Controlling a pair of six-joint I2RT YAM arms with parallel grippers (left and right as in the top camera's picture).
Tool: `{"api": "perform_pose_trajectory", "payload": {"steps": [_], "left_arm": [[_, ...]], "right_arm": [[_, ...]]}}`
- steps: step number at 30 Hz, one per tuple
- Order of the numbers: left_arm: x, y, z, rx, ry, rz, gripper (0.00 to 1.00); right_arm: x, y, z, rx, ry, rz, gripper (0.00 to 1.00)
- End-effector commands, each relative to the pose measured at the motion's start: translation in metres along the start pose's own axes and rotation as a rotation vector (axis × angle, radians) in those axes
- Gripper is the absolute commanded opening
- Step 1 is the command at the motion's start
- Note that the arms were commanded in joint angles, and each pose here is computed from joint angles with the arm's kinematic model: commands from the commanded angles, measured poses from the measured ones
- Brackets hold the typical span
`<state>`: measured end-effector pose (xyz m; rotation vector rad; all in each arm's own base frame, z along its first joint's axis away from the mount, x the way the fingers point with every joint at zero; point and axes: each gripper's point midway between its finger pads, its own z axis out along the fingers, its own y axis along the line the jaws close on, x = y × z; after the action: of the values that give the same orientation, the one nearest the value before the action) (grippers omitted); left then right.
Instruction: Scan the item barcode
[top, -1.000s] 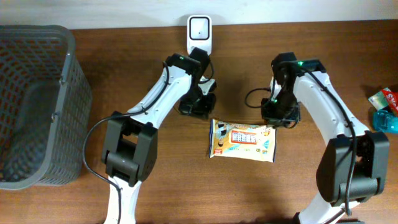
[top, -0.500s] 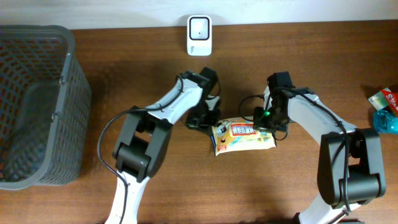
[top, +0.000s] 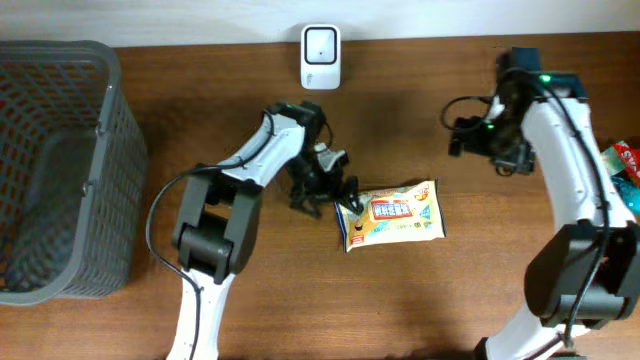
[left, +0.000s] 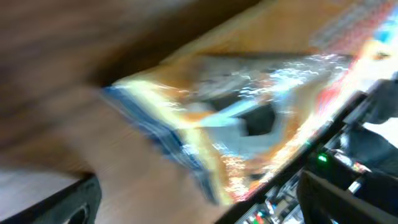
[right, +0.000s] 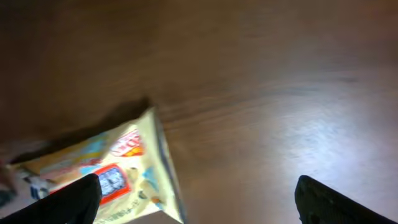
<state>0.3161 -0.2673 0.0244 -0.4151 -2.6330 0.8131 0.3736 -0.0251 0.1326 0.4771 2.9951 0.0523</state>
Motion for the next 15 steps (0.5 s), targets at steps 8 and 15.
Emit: {"api": "perform_pose_trajectory", "payload": {"steps": [8, 15], "left_arm": [[-0.007, 0.011, 0.068, -0.039, -0.04, 0.028, 0.6], [-0.012, 0.016, 0.067, -0.061, -0.058, 0.035, 0.0]], "right_arm": [[0.008, -0.015, 0.004, 0.016, 0.036, 0.036, 0.98], [0.061, -0.029, 0.073, 0.05, 0.182, 0.045, 0.98]]}}
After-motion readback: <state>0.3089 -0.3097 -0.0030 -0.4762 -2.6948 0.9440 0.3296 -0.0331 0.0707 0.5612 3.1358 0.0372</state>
